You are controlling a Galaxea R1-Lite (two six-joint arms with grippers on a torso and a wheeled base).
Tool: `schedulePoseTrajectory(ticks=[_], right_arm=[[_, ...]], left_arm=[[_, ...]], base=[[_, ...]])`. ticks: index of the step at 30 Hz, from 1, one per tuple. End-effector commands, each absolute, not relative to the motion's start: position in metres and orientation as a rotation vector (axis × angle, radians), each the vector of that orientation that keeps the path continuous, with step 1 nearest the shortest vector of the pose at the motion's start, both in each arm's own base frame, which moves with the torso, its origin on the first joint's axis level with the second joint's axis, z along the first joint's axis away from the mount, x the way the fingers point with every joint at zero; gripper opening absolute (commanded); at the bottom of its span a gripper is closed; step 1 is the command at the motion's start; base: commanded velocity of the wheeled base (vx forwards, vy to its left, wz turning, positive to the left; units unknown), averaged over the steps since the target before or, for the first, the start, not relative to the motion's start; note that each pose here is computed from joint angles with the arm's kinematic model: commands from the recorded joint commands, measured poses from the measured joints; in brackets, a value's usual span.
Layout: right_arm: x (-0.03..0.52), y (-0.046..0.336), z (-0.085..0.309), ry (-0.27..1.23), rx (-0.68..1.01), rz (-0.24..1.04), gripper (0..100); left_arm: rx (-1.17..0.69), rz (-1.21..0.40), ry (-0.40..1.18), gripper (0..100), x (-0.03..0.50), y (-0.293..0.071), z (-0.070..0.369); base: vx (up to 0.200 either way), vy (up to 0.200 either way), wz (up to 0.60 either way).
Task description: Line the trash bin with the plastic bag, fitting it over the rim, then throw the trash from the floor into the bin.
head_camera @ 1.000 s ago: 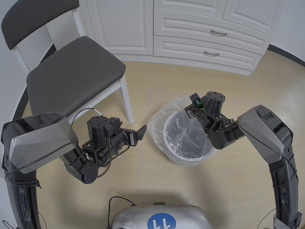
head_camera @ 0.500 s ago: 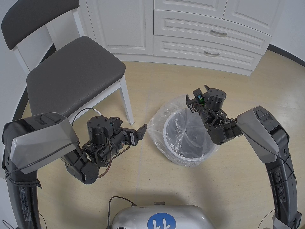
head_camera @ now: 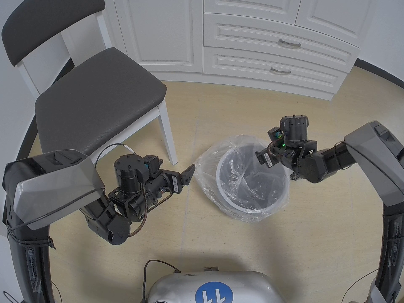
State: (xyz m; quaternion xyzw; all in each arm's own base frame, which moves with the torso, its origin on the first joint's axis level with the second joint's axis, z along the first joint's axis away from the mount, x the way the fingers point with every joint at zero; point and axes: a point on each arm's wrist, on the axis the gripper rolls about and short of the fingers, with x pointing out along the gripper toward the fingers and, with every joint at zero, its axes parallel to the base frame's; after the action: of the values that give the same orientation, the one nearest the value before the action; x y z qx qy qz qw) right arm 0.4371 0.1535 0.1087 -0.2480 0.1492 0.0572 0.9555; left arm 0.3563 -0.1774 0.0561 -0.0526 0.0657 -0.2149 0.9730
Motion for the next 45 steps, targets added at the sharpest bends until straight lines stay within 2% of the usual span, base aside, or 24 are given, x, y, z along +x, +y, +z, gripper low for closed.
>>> schedulePoseTrajectory(ticks=[1,5,13,27,34,36,40,41,42,45], right_arm=[[0.440,0.139,0.153,0.282,-0.344,0.062,100],[0.448,0.135,0.144,0.314,-0.320,0.049,100],[0.476,0.126,0.102,0.382,-0.327,0.022,100],[0.522,0.115,0.096,0.281,-0.190,-0.046,100],[0.531,0.112,0.059,0.384,-0.193,-0.053,100],[0.531,0.109,0.063,0.370,-0.178,-0.060,100],[0.517,0.104,0.141,0.237,-0.081,-0.079,100],[0.516,0.104,0.144,0.233,-0.080,-0.079,100],[0.501,0.101,0.164,0.231,-0.081,-0.078,100],[0.477,0.096,0.171,0.276,-0.097,-0.077,100]], left_arm=[[-0.105,-0.436,0.138,100,0.355,-0.177,0.055],[-0.105,-0.438,0.136,100,0.355,-0.177,0.055],[-0.105,-0.438,0.136,100,0.355,-0.177,0.055],[-0.107,-0.449,0.139,100,0.356,-0.178,0.054],[-0.109,-0.452,0.129,100,0.357,-0.178,0.050],[-0.110,-0.454,0.124,100,0.358,-0.179,0.050],[-0.116,-0.508,0.125,100,0.361,-0.182,0.048],[-0.117,-0.514,0.122,100,0.362,-0.183,0.048],[-0.126,-0.556,0.115,100,0.366,-0.187,0.051],[-0.122,-0.586,0.128,100,0.377,-0.201,0.047]], base=[[0.000,0.000,0.00],[0.000,0.000,0.00],[0.000,0.000,0.00],[0.000,0.000,0.00],[0.000,0.000,0.00],[0.000,0.000,0.00],[0.000,0.000,0.00],[0.000,0.000,0.00],[0.000,0.000,0.00],[0.000,0.000,0.00]])
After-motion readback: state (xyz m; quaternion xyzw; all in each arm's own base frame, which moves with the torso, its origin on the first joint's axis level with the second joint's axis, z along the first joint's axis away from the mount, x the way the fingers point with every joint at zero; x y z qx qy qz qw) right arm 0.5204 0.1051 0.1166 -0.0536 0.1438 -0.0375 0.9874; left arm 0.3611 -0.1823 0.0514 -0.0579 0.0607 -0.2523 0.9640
